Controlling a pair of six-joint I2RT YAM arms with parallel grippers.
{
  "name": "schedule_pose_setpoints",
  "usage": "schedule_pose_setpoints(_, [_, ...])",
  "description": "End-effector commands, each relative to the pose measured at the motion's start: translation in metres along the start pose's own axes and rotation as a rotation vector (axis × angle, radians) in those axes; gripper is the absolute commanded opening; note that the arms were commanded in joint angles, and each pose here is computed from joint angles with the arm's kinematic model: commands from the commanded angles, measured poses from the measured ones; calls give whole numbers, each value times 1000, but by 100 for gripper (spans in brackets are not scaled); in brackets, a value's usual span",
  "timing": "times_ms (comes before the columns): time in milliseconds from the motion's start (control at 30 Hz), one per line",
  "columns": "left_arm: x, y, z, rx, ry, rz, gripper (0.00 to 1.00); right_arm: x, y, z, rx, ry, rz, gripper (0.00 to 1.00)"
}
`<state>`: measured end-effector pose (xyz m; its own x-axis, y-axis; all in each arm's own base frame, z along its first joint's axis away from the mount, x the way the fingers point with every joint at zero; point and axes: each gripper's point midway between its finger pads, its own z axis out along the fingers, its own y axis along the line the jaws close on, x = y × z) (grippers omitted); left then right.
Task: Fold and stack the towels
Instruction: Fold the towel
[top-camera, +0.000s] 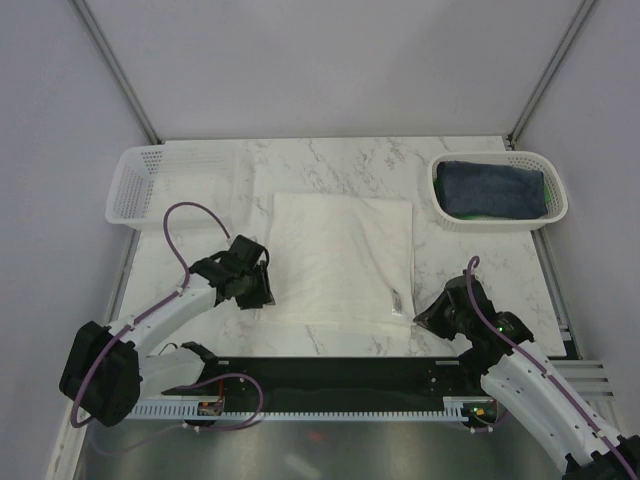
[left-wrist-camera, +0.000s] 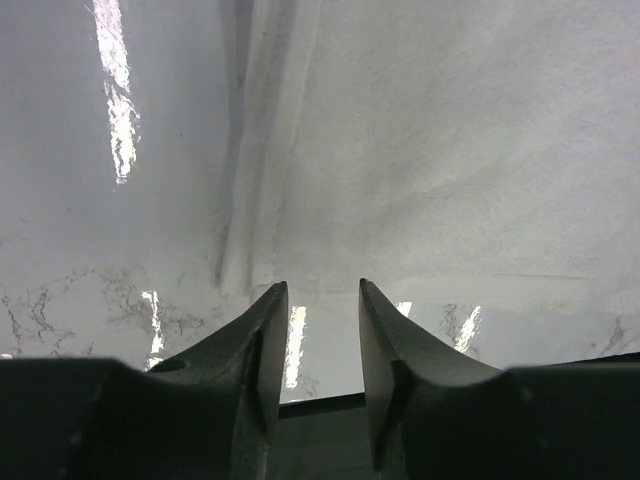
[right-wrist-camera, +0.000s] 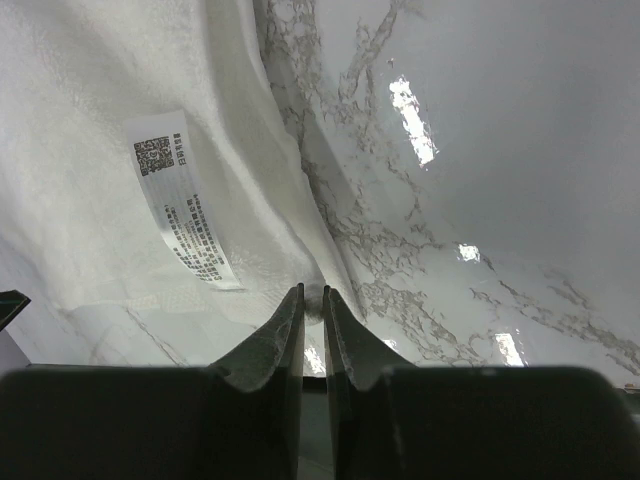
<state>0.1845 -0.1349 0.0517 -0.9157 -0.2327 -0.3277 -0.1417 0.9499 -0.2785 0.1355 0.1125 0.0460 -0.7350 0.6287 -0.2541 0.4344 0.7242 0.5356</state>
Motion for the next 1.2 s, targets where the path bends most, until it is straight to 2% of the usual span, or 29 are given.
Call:
schedule_pose_setpoints(0, [2, 1, 9, -24, 11, 24, 44, -9, 12, -8, -20, -27, -18, 19])
schedule_pose_setpoints(233, [10, 20, 20, -135, 9, 29, 48, -7, 9, -8, -25, -30, -18, 19])
schedule_pose_setpoints(300, [10, 22, 23, -151, 8, 35, 46, -7, 8, -7, -26, -32, -15, 19])
schedule_pose_setpoints(333, [9, 23, 24, -155, 5, 38, 42, -7, 7, -7, -27, -33, -16, 19])
schedule_pose_setpoints(367, [9, 25, 25, -165, 6, 42, 31, -6, 6, -6, -27, -31, -15, 19])
schedule_pose_setpoints(567, [10, 25, 27, -174, 13, 49, 2, -6, 6, -7, -23, -31, -19, 16])
schedule_pose_setpoints(700, [5, 25, 20, -182, -1, 42, 2, -10, 3, -6, -9, -50, -19, 9])
schedule_pose_setpoints(733, [1, 23, 14, -189, -11, 32, 2, -10, 4, -6, -11, -50, -20, 3])
schedule_pose_setpoints(767, [-4, 22, 8, -187, -33, 22, 2, -9, 2, -5, -5, -49, -19, 0])
schedule_pose_setpoints(900, [-15, 32, -1, -246, -105, -33, 2, -6, -2, -3, 8, -36, -21, 0])
schedule_pose_setpoints(1033, [-3, 42, 6, -285, -65, -47, 2, -3, -5, -2, 10, -27, -25, 0])
schedule_pose_setpoints(1167, [-8, 54, 2, -337, -117, -74, 2, 1, -11, 2, 20, -17, -31, 0])
